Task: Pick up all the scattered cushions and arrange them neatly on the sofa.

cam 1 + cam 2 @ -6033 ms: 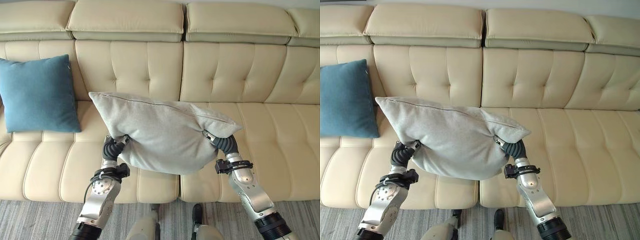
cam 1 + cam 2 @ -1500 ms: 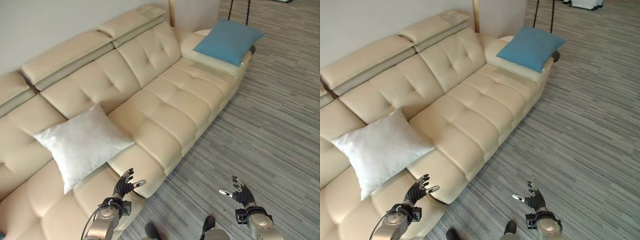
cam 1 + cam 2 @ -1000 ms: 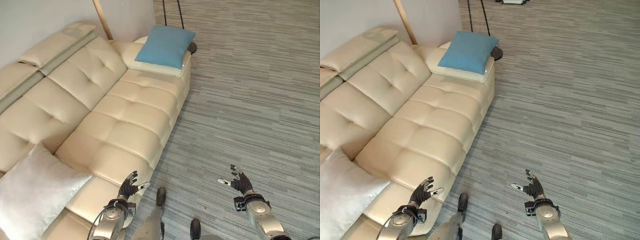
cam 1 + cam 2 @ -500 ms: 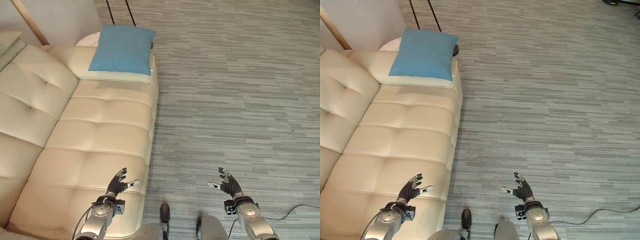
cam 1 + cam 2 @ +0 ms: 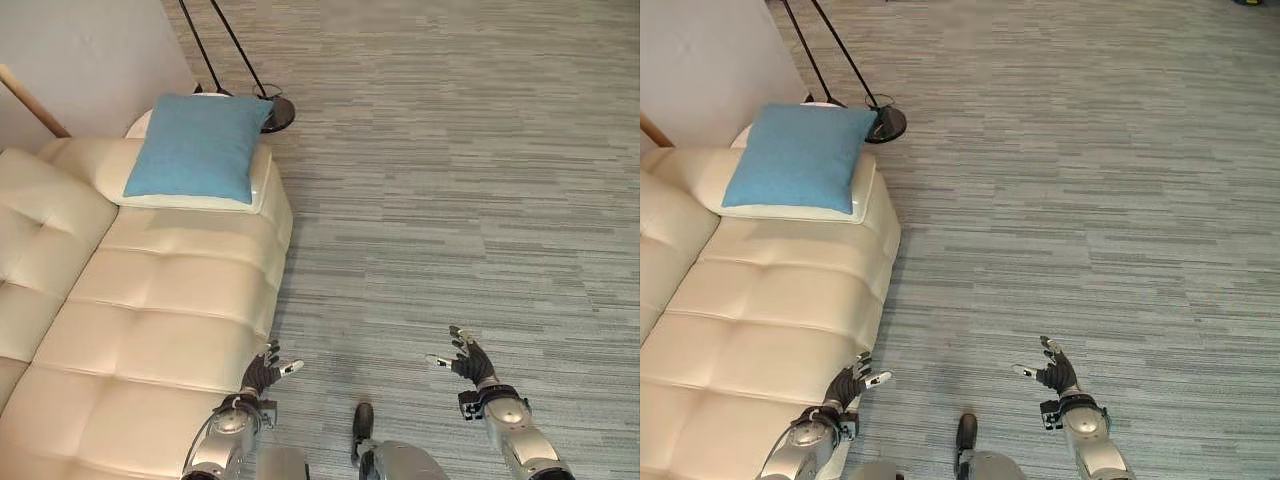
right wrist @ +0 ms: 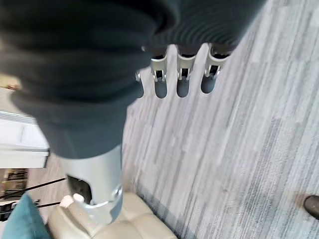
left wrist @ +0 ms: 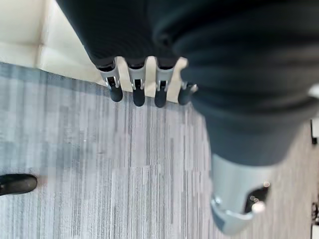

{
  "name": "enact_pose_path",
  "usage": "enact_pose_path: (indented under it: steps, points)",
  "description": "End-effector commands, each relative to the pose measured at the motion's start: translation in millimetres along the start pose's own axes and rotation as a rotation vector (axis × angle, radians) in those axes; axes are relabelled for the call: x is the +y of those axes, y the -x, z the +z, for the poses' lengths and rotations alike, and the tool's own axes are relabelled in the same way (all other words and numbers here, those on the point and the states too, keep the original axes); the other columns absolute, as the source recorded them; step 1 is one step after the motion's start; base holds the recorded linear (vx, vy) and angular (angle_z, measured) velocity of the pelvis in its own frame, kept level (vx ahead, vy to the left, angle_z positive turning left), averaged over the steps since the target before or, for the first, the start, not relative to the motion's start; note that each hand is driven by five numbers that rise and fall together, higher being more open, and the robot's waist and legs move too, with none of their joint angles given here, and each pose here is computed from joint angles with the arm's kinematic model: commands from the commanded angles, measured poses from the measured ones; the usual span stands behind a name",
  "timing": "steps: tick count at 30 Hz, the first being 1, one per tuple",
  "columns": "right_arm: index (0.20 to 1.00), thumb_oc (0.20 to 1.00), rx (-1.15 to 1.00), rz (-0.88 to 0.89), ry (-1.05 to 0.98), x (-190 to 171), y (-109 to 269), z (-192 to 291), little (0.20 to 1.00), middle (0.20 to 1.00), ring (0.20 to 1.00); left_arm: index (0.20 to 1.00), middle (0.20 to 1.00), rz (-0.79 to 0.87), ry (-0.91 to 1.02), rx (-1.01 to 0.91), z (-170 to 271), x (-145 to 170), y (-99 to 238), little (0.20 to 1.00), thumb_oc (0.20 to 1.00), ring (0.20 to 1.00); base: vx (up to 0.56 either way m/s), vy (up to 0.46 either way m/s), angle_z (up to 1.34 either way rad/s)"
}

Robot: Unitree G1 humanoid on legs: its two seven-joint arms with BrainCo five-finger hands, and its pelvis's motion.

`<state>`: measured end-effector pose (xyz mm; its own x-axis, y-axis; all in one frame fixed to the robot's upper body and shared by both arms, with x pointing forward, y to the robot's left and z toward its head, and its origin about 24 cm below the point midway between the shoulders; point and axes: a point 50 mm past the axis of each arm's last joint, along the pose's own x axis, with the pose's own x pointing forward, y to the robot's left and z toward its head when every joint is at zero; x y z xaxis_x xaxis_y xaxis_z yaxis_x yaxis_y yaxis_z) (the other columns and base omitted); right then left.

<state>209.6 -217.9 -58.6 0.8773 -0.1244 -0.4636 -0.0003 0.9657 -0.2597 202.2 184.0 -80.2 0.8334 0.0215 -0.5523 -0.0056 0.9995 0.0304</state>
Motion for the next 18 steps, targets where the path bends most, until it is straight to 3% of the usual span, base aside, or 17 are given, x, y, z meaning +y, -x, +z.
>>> enact_pose_path:
  steps: [1, 13, 18]
  points:
    - [1.000, 1.000, -0.054, -0.034, -0.023, -10.7, 4.2, 6.0, 1.000, 1.000, 1.000, 1.000, 1.000, 0.034, -0.037, -0.076, 16.2, 13.8, -0.7, 1.000, 1.000, 1.000, 0.46, 0.057, 0.13]
    - [1.000, 1.000, 0.016, -0.007, -0.009, 1.1, 7.1, -9.5, 1.000, 1.000, 1.000, 1.000, 1.000, 0.067, -0.073, -0.051, 7.6, 26.2, 5.5, 1.000, 1.000, 1.000, 0.31, 0.141, -0.55]
    - [1.000, 1.000, 0.021, 0.025, 0.003, 8.5, 6.6, -9.4, 1.000, 1.000, 1.000, 1.000, 1.000, 0.081, -0.087, -0.054, 9.2, 32.7, 6.8, 1.000, 1.000, 1.000, 0.16, 0.134, 0.20]
